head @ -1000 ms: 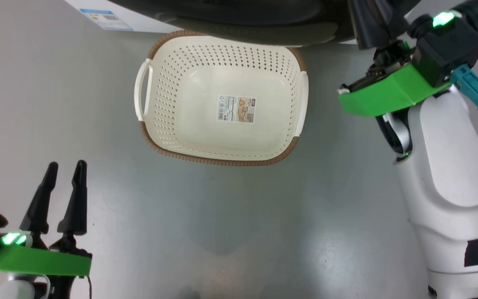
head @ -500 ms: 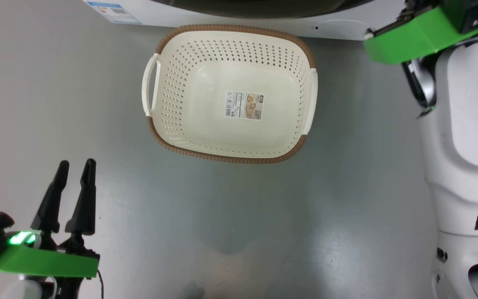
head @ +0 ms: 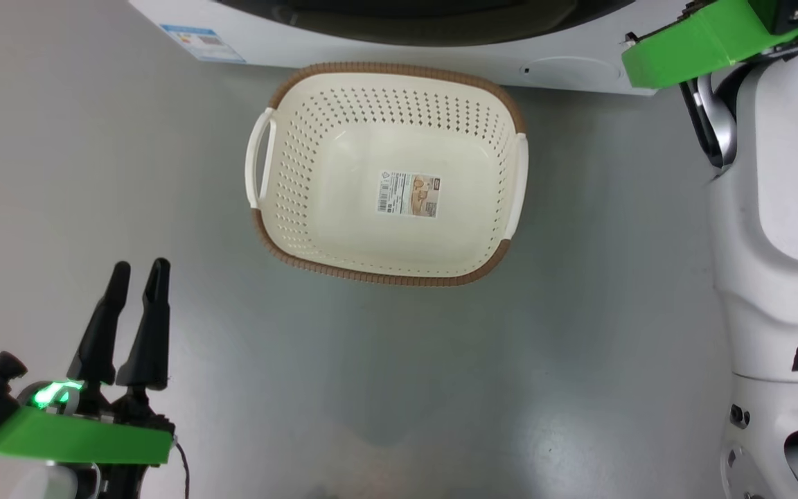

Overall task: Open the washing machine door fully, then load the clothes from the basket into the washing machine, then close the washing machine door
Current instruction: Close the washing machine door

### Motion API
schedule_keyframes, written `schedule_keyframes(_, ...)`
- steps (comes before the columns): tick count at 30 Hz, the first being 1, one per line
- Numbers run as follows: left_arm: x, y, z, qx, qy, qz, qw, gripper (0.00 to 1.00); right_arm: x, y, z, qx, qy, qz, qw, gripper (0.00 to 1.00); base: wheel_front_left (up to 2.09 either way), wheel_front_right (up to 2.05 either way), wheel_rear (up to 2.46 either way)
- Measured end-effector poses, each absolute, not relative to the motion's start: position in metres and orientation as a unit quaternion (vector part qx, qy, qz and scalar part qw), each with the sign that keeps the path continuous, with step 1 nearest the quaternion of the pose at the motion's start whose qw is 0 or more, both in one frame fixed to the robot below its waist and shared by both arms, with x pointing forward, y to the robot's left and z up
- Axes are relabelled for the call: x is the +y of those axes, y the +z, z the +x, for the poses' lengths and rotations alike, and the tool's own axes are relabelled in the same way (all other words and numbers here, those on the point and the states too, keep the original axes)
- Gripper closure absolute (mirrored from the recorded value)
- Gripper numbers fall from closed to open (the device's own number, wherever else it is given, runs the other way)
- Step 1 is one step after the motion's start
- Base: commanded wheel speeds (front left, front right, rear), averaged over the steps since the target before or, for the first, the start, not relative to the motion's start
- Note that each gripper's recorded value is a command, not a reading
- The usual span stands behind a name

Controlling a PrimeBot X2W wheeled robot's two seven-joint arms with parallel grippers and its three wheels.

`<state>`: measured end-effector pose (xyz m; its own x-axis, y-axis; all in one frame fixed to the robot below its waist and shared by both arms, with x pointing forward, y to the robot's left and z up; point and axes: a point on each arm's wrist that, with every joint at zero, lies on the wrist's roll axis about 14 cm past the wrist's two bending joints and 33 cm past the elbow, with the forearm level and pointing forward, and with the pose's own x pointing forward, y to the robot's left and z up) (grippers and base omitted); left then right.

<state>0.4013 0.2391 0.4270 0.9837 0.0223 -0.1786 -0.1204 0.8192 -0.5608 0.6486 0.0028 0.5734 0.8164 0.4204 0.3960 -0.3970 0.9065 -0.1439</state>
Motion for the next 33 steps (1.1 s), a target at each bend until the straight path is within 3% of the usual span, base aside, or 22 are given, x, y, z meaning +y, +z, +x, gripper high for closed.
schedule_keyframes(7, 0.235, 0.436, 0.401, 0.073, 0.022, -0.283, 0.956, 0.0, -0.016, 0.594, 0.623, -0.234, 0.203, -0.016, 0.951, 1.0, 0.0, 0.0, 0.0)
schedule_keyframes(8, 0.235, 0.436, 0.399, 0.073, 0.022, -0.281, 0.957, 0.0, -0.019, 0.594, 0.617, -0.233, 0.202, -0.012, 0.951, 0.93, 0.0, 0.0, 0.0)
schedule_keyframes(11, 0.237, 0.433, 0.392, 0.08, 0.025, -0.272, 0.959, 0.0, -0.027, 0.593, 0.598, -0.227, 0.2, -0.006, 0.953, 0.56, 0.0, 0.0, 0.0)
schedule_keyframes(12, 0.237, 0.434, 0.39, 0.08, 0.025, -0.269, 0.959, 0.0, -0.031, 0.593, 0.591, -0.227, 0.197, -0.005, 0.954, 0.38, 0.0, 0.0, 0.0)
schedule_keyframes(13, 0.238, 0.435, 0.388, 0.079, 0.025, -0.261, 0.962, 0.0, -0.036, 0.593, 0.584, -0.225, 0.194, -0.004, 0.955, 0.02, 0.0, 0.0, 0.0)
schedule_keyframes(33, 0.205, 0.458, 0.338, 0.049, -0.022, -0.177, 0.983, 0.0, -0.135, 0.573, 0.438, -0.15, 0.096, 0.029, 0.984, 0.0, 0.0, 0.0, 0.0)
